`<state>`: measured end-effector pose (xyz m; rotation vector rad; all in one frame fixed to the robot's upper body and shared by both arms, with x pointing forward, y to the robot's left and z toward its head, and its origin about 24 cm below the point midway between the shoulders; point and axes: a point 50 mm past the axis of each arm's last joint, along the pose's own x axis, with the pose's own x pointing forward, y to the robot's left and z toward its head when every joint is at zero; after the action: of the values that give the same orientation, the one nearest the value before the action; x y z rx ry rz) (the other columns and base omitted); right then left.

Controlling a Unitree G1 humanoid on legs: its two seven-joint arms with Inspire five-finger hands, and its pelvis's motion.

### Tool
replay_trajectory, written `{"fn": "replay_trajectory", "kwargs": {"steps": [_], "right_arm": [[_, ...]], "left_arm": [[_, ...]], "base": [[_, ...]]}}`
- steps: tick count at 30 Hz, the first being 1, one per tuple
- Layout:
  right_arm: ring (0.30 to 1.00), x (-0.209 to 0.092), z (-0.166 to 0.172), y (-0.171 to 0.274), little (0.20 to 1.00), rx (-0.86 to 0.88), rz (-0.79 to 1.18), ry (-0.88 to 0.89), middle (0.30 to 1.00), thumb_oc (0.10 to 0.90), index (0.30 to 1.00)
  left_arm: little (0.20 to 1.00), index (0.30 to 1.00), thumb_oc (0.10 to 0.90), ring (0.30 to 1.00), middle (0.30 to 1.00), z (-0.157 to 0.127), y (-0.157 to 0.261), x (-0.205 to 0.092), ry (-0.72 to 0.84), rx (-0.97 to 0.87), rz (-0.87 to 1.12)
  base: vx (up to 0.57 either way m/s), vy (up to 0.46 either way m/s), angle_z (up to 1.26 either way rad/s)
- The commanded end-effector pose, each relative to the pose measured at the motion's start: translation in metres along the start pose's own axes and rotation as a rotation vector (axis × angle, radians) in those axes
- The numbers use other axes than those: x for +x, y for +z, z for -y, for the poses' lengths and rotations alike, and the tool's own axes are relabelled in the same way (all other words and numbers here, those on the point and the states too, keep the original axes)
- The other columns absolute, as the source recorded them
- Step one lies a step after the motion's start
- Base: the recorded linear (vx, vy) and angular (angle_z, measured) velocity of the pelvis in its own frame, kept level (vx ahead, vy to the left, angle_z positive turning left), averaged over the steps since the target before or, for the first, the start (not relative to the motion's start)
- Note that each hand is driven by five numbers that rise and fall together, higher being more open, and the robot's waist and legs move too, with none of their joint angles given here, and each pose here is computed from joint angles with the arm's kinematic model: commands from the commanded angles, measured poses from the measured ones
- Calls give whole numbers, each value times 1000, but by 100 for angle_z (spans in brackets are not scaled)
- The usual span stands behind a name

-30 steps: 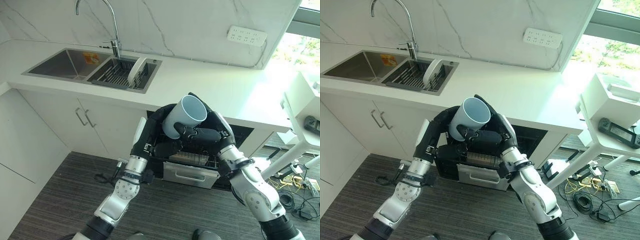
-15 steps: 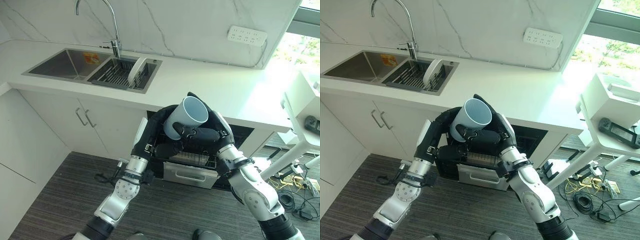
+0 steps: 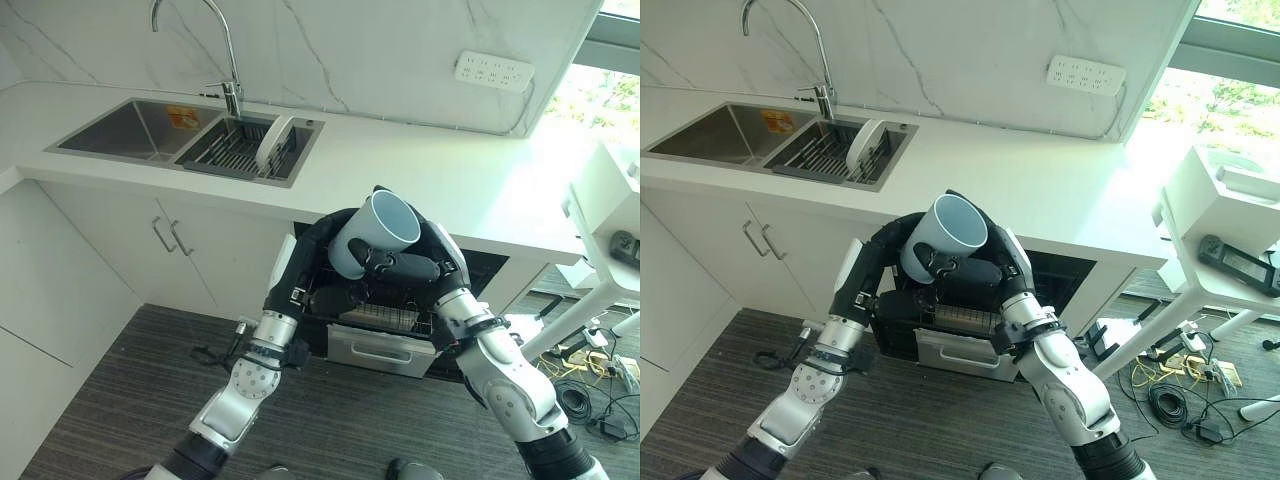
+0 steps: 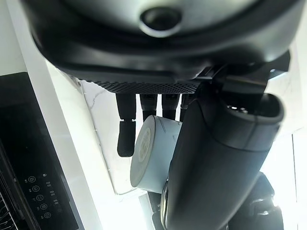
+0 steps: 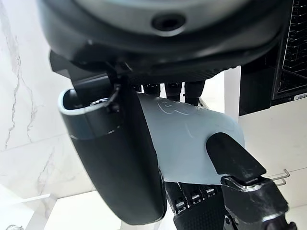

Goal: Place the dishes in the dishwasher.

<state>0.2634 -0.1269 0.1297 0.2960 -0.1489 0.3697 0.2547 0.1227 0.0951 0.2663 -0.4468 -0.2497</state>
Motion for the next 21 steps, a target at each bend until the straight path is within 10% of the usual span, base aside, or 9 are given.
{"fn": "replay_trajectory", "kwargs": {"steps": [1, 6, 8, 9, 11, 21], "right_arm": [[300, 17, -19, 61, 300, -26, 346, 76, 300, 400, 300], [300, 15, -16, 63, 300, -41, 363, 43, 300, 400, 300], [300, 13, -14, 63, 300, -48, 371, 30, 300, 400, 300], [300, 12, -12, 63, 300, -53, 371, 22, 300, 400, 300], [300, 11, -9, 63, 300, -58, 374, 9, 300, 400, 300], [300, -1, 9, 61, 300, -84, 380, -64, 300, 400, 300]], "left_arm": [[300, 300, 400, 300, 300, 8, 59, 30, -60, -51, 322], [300, 300, 400, 300, 300, 2, 53, 28, -14, -85, 274], [524, 524, 549, 524, 524, -1, 51, 27, 13, -90, 264], [764, 764, 709, 764, 764, -4, 50, 26, 33, -93, 257], [900, 900, 800, 900, 900, -9, 48, 25, 62, -98, 248], [900, 900, 800, 900, 900, -40, 45, 16, 241, -83, 253]], "base": [[0, 0, 0], [0, 0, 0], [0, 0, 0], [0, 0, 0], [0, 0, 0], [0, 0, 0]]}}
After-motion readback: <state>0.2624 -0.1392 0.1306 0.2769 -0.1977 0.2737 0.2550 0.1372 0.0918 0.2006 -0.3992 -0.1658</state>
